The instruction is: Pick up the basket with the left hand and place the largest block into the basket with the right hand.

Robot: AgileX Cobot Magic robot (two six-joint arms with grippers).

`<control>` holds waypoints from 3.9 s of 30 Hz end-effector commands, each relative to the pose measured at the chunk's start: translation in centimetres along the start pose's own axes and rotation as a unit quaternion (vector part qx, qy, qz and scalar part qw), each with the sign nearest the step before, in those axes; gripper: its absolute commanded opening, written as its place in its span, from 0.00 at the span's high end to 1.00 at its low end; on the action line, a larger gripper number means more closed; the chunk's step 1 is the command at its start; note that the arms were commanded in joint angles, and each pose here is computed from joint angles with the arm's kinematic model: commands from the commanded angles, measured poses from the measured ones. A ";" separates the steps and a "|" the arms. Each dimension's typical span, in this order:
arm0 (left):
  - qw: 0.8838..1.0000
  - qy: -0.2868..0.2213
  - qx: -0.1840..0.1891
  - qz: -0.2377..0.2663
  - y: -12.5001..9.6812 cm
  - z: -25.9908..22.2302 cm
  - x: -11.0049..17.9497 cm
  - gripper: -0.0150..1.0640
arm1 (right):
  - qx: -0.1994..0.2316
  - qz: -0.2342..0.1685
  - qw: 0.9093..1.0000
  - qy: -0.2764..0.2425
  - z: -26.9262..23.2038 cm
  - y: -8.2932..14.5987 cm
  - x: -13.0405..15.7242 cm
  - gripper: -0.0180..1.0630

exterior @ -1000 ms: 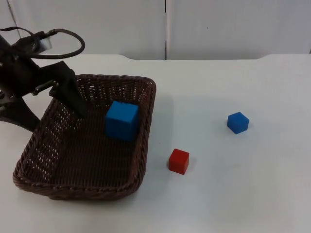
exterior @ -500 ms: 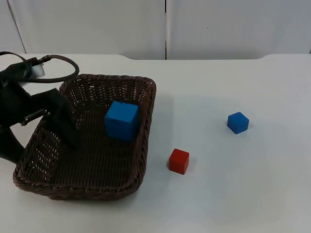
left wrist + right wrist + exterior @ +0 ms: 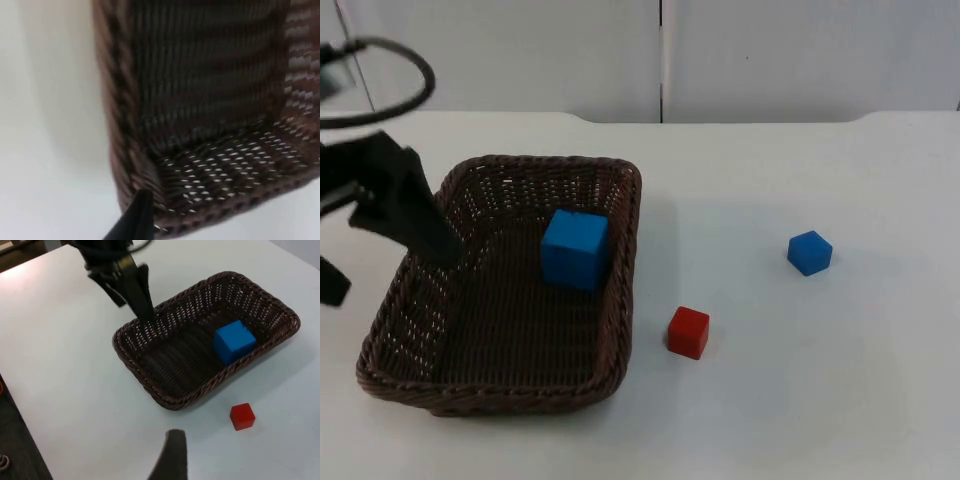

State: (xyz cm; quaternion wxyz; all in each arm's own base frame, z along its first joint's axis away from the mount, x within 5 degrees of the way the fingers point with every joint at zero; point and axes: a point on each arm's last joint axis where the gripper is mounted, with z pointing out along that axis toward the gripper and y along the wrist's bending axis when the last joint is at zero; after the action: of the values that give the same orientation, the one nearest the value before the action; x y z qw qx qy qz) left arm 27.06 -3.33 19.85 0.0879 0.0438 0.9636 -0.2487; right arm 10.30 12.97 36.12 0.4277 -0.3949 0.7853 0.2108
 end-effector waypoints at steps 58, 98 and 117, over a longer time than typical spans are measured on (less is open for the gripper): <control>0.840 -0.484 -0.212 0.123 -8.5 -18.4 23.6 0.02 | -0.001 -0.003 0.988 -0.153 -10.8 0.8 9.5 0.32; 0.869 -0.427 -0.242 0.057 -4.2 -12.2 25.7 0.02 | -0.002 0.013 0.999 -0.049 -10.0 0.9 16.3 0.32; 0.869 -0.427 -0.243 0.058 -4.2 -12.2 25.7 0.02 | 0.008 0.024 0.998 -0.049 -10.0 0.8 16.3 0.32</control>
State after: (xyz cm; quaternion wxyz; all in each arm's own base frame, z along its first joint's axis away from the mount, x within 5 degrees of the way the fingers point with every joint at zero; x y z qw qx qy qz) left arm -0.54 -0.02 27.51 0.5093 -0.0297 0.8601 0.0044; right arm -0.61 -0.42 27.96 0.4613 -0.3601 0.7763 0.2342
